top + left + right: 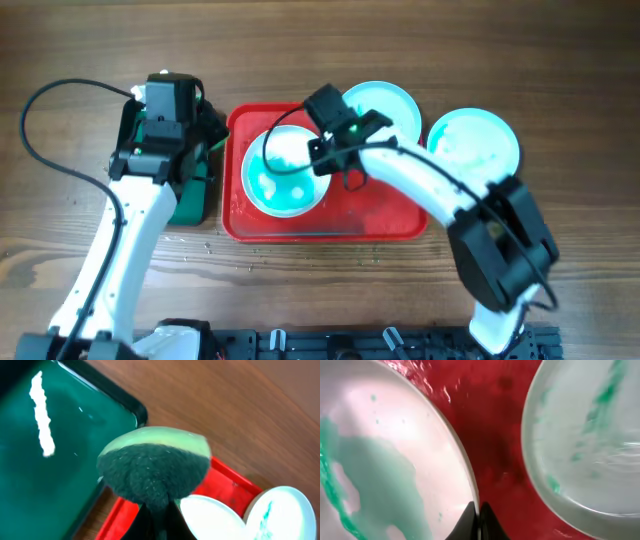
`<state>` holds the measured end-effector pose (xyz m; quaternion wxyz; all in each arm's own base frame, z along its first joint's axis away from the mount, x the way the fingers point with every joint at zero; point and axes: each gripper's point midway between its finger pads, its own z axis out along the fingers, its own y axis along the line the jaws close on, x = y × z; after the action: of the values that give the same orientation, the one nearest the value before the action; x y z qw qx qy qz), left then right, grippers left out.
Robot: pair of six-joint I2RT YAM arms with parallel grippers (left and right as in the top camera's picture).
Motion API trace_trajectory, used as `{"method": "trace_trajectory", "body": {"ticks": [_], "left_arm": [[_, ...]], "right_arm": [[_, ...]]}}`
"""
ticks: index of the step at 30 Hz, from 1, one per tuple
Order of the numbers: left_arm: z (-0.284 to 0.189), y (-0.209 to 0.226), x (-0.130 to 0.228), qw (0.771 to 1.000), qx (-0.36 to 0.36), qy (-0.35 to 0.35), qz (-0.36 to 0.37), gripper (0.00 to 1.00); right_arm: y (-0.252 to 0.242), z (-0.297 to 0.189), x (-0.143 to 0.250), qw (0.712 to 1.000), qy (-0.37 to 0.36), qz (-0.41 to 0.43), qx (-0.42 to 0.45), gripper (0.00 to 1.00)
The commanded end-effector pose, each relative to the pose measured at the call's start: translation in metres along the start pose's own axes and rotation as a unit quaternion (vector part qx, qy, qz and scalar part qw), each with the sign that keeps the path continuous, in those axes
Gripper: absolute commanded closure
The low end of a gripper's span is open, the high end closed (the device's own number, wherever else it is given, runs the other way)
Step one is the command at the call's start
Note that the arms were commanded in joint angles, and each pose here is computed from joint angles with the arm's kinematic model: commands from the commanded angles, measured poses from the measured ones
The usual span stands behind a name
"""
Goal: Clean dirty plates on tray and stack at the side
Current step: 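Move the plate with the right gripper onto the plate at the side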
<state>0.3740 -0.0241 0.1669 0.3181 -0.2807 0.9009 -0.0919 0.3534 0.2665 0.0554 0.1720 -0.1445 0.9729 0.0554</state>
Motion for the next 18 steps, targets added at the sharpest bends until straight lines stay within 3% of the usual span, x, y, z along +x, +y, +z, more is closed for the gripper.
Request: {"method": "trace_trajectory", "body": {"ticks": [1,3,8,16,18], "left_arm": [[0.026,0.003,0.02,0.997,0.02,0.072,-0.024,0.96],[0.038,0.004,0.028,0.995,0.019,0.093,-0.025,0.96],[0.042,0.003,0.028,0.995,0.019,0.093,-0.036,0.96],[0.042,0.003,0.028,0.995,0.018,0.093,-0.036,0.96],[0.042,0.003,0.029,0.995,0.019,0.094,-0.035,0.96]], "right_arm": [[-0.015,-0.069,-0.032,0.968,-0.138,-0.071,0.195,0.96],[-0.024,-0.115,-0.04,0.913,-0.215,-0.095,0.333,0.96],[-0.014,-0.195,-0.044,0.789,-0.334,-0.112,0.504,0.96],[0.002,-0.204,-0.039,0.783,-0.346,-0.131,0.501,0.96],[0.005,-0.192,-0.037,0.804,-0.325,-0.147,0.476,0.96]]}}
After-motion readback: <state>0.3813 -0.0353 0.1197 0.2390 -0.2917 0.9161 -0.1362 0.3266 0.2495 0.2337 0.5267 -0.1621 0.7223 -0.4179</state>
